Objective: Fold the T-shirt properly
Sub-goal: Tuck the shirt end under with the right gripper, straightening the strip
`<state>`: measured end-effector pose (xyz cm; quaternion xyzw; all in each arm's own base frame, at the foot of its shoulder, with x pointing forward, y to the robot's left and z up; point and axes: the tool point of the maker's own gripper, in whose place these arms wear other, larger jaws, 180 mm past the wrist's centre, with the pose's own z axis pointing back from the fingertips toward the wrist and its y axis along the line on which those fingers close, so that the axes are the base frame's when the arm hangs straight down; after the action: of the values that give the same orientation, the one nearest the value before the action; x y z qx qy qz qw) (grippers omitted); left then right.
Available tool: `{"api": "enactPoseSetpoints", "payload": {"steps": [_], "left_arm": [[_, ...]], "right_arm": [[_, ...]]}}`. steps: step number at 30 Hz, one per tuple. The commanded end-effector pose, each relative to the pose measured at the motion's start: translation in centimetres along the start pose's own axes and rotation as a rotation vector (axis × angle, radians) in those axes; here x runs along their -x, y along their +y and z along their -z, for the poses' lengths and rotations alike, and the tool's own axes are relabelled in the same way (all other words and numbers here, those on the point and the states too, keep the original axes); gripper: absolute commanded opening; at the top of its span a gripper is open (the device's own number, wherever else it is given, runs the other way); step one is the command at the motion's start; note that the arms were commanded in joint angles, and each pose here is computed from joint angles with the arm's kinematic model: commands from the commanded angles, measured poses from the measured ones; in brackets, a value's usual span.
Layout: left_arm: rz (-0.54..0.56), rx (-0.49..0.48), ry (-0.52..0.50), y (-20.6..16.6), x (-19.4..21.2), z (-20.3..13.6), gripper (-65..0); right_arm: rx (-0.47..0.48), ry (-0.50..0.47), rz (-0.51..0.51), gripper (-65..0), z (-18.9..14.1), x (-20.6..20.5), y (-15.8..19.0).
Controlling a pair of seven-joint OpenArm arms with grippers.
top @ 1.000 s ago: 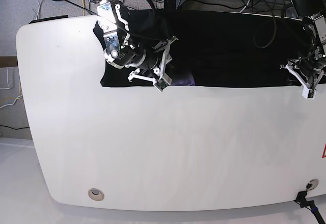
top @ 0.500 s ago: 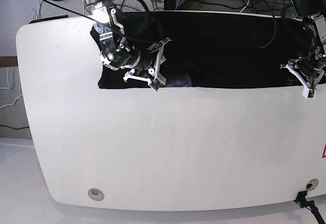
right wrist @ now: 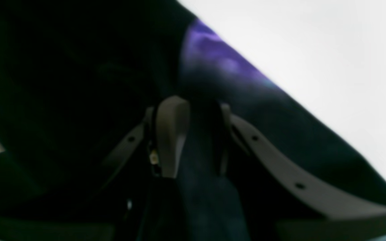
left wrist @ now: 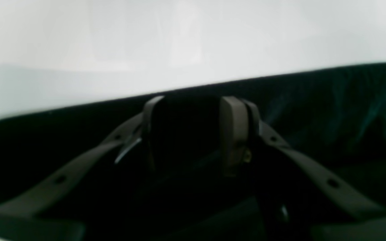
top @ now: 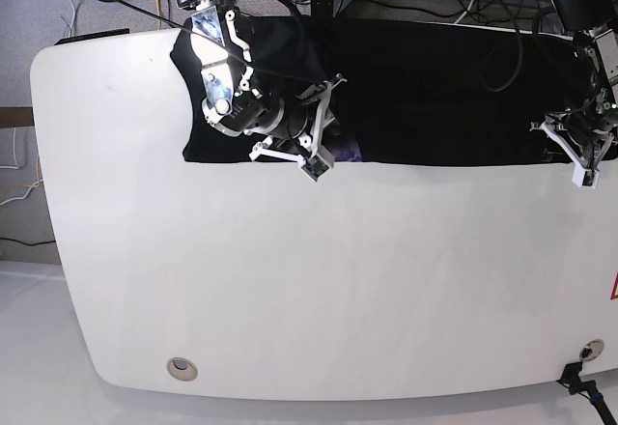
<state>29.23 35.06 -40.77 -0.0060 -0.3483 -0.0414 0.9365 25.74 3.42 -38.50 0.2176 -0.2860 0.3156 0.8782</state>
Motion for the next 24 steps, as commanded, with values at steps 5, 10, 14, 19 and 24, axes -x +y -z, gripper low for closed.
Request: {"api": "enactPoseSetpoints", "payload": {"steps": [5,10,14,19,24], "left_arm": [[0.018,-0.019,-0.055,1.0,-2.1,-0.7,-41.1],[0.019,-0.018,-0.055,1.0,-2.1,-0.7,-41.1],[0.018,-0.016,-0.056,0.8,-2.1,-0.7,-41.1],[0.019,-0.015,-0.064,0.8,-2.5,-0.7,-41.1],[0.055,-0.017,-0.106,0.5,-4.1,-1.4,-41.1]], "right_arm": [[-0.025,-0.036,0.009,-48.5,-0.3,-0.3,1.3],[-0.063,-0.035,0.047,-48.4,-0.8,0.5,3.8],[-0.117,-0.072,0.1,-48.4,-1.4,-0.1,5.5],[-0.138,-0.048,0.127,-48.2,-2.0,0.3,4.2],[-0.081,-0.077,0.103,-48.5,-3.9,0.2,0.8]]}}
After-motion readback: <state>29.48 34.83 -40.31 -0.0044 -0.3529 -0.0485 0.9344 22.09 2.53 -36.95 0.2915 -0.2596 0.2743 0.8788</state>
